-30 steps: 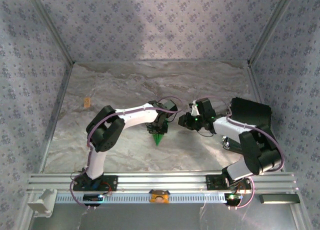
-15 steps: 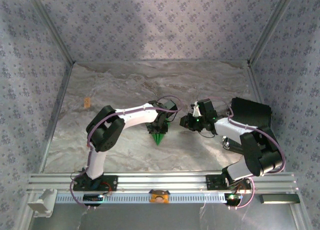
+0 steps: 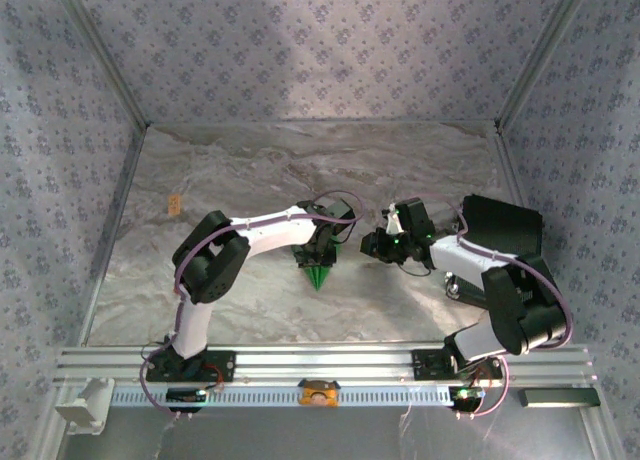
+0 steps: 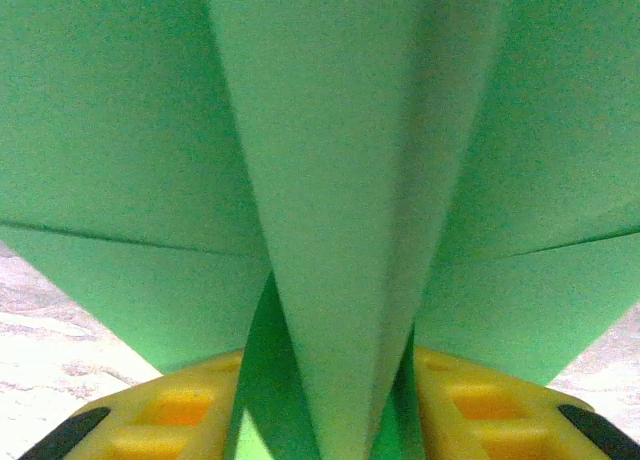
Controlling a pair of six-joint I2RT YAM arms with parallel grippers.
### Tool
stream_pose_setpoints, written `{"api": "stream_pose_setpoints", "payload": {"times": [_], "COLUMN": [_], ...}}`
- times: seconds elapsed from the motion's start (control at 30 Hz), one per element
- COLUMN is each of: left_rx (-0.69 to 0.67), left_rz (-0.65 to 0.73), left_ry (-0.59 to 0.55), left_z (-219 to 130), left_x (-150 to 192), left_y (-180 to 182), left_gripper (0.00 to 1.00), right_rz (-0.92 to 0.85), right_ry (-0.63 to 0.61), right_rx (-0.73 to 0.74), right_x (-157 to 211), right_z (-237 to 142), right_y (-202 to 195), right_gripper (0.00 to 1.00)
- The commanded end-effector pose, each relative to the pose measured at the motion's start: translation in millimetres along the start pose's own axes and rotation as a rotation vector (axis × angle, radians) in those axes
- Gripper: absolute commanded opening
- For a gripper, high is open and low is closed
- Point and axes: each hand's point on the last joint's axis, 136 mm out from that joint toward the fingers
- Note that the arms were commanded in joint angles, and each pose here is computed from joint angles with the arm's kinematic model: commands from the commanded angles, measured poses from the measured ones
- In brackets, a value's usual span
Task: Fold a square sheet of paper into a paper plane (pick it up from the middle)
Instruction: Turn over a paper plane at the center of the table.
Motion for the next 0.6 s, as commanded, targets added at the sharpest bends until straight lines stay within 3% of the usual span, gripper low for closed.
{"api": "stream_pose_setpoints", "payload": {"times": [0.0,0.57], "left_rx": [0.008,0.034], "left_rz": [-0.022,0.037], "left_ry": [-0.021,-0.075], "left_z": [-14.2,-45.1], "left_x": [-4.1,-12.9], "left_y": [-2.9,-3.8], "left_gripper": [0.38,0.43], "right_rz": [-0.029,-0.006], "right_ry": [-0.031,-0.069], "right_rx": [0.011,0.012], "right_x": [-11.0,-24.3], "right_z": [-10.5,-25.4], "right_y": [6.6,6.2], "right_gripper": [0.22,0.24]}}
Point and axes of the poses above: each hand's point on the last joint's axis, 136 mm out from that joint toward the fingers, its own z axis out along the fingers, its own y axis along the line the jaws close on, x = y × z, and after that the axes turned 1 degree about -z, right-handed
